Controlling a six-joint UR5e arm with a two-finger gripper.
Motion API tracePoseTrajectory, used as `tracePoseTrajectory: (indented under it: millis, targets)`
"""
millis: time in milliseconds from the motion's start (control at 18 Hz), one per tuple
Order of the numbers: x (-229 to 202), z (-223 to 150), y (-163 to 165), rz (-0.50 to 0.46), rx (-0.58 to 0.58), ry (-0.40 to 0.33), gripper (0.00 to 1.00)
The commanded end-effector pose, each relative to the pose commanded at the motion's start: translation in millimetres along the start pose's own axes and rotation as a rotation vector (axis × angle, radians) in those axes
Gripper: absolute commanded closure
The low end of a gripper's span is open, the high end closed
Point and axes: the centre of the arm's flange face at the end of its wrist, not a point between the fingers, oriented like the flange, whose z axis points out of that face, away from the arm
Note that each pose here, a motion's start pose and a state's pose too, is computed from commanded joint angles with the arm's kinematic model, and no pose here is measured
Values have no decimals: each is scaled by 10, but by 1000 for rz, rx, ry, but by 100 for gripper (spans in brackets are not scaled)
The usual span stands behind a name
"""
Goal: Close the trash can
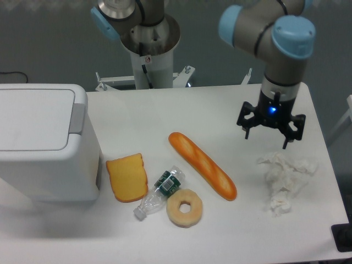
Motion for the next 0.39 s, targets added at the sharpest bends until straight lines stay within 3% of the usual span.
tracePoseTrajectory:
  millis: [167, 389]
  targets:
    - [-80, 190, 15, 87, -24, 10, 0]
    - [-93, 144, 118, 83, -40, 4, 0]
